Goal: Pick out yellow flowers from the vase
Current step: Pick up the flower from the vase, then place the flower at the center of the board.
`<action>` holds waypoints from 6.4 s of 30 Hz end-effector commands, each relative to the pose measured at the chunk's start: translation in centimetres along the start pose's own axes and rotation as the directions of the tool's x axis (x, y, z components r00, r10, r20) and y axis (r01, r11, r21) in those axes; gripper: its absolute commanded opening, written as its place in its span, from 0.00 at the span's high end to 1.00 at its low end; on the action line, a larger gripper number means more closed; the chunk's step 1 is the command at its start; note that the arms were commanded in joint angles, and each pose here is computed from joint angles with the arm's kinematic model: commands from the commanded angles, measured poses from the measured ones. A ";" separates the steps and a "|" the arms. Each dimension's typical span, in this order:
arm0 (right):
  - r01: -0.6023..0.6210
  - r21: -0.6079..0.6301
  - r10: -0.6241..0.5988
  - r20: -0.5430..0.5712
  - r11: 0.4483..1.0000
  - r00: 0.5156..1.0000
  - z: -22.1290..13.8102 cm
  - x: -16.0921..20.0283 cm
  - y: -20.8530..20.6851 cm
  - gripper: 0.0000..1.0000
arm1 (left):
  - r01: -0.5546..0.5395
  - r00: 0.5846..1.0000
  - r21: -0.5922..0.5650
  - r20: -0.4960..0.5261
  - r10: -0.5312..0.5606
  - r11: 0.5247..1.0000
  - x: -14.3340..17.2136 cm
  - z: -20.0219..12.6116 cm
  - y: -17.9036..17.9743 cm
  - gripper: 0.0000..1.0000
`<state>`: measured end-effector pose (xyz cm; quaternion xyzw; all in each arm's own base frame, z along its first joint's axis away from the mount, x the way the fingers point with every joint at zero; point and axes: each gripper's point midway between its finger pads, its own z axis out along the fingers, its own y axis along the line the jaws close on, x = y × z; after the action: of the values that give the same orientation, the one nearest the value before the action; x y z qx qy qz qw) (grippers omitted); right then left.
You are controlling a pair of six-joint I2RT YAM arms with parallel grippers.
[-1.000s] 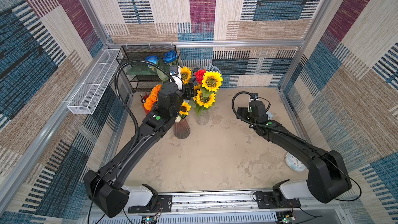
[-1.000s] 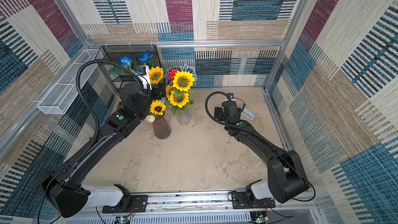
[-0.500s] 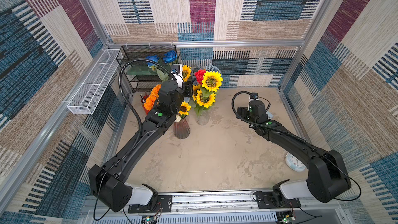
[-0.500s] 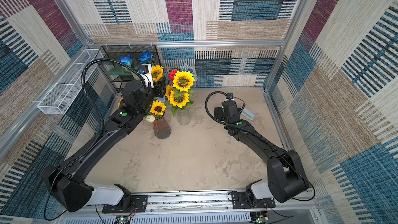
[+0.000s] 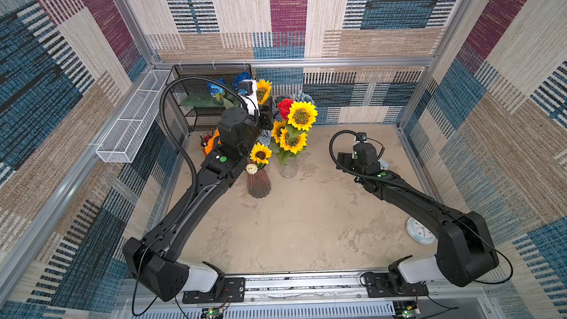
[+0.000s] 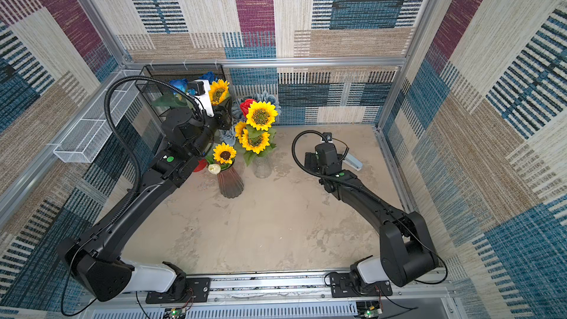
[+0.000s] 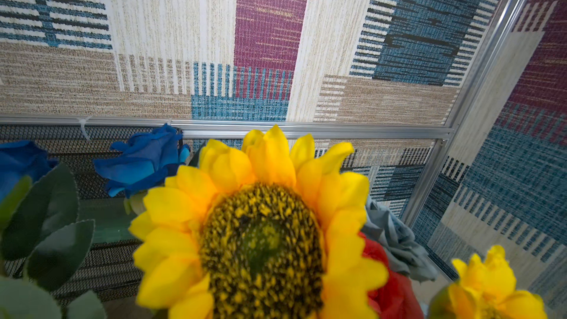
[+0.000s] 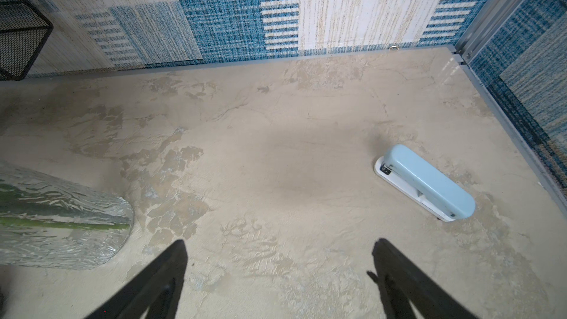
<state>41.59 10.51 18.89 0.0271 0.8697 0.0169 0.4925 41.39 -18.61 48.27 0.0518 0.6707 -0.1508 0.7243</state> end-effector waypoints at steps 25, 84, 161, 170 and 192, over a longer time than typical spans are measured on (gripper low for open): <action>-0.023 -0.028 0.025 0.059 0.999 0.998 -1.5 -1.7 0.3 0.04 | -0.068 0.957 0.037 0.286 0.054 0.997 -16.8 -10.6 0.0 0.57; 0.740 -0.645 -0.044 0.747 0.192 0.663 -32.6 -8.1 22.0 0.07 | 0.247 0.957 0.459 -0.254 -0.140 0.854 -10.8 -20.6 -5.9 0.68; -0.336 -0.374 0.195 -0.366 0.865 0.910 4.4 -2.5 3.2 1.00 | 0.157 0.972 0.192 -0.206 -0.116 0.969 -2.4 -14.8 -1.1 0.00; -0.281 -0.266 0.072 -0.595 0.922 0.801 8.4 5.7 3.5 1.00 | 0.152 0.974 0.200 -0.198 -0.113 0.968 -2.7 -14.8 -1.2 0.00; -0.211 -0.211 0.031 -0.634 0.954 0.773 6.6 11.8 3.3 0.41 | 0.181 0.964 0.221 -0.231 -0.129 0.958 -1.5 -13.7 -2.0 0.00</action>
<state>40.83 14.47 5.02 0.0166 0.9709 0.1809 0.1558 27.60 -16.40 47.47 0.1018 0.7385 -0.2750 0.6071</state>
